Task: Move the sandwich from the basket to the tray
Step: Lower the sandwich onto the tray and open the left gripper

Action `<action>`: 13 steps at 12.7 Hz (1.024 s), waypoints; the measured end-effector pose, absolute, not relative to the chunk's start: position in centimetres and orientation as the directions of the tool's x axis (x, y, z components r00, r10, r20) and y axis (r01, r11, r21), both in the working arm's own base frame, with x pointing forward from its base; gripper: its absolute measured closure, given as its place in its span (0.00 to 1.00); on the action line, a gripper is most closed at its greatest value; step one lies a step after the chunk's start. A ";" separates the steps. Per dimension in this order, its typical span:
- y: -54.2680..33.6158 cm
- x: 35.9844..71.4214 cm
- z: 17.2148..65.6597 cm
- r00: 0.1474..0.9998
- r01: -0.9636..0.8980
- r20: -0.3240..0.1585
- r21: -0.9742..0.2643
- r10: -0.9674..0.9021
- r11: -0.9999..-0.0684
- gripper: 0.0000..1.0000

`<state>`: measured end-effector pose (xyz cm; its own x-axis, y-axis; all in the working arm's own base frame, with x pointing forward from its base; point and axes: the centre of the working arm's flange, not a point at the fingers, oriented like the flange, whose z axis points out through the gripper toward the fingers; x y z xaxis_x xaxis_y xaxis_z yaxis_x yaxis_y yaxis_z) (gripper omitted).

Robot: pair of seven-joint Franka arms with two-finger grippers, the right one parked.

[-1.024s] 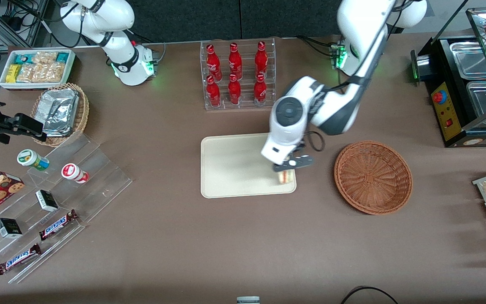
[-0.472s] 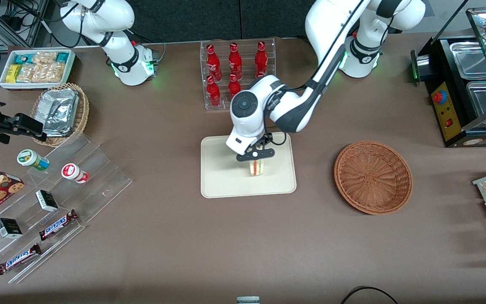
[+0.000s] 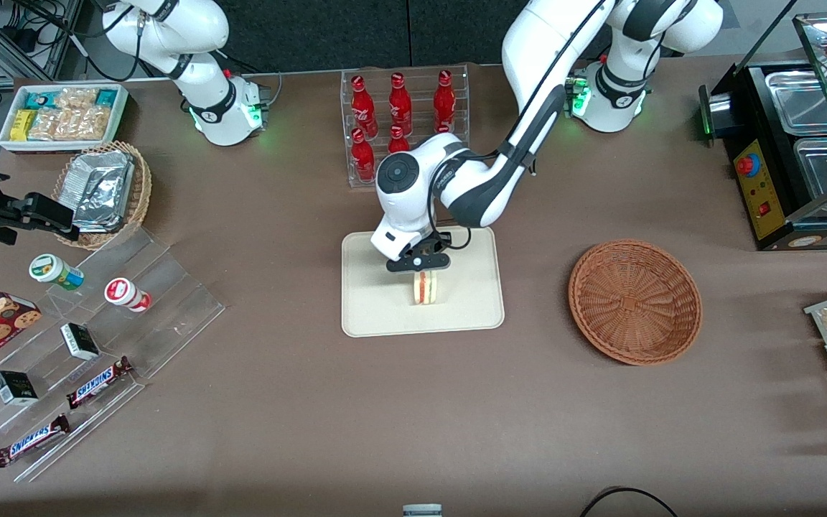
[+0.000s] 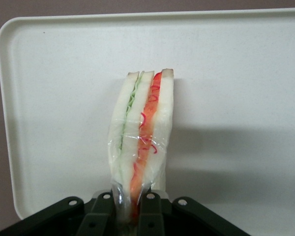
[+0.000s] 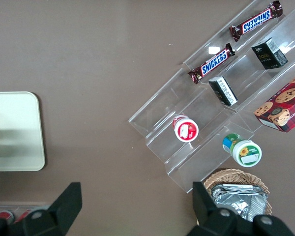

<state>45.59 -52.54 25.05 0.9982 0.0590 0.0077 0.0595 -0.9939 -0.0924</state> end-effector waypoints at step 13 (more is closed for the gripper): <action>-53.3 46.3 25.6 0.998 0.060 0.030 -0.073 0.058 -0.996 0.19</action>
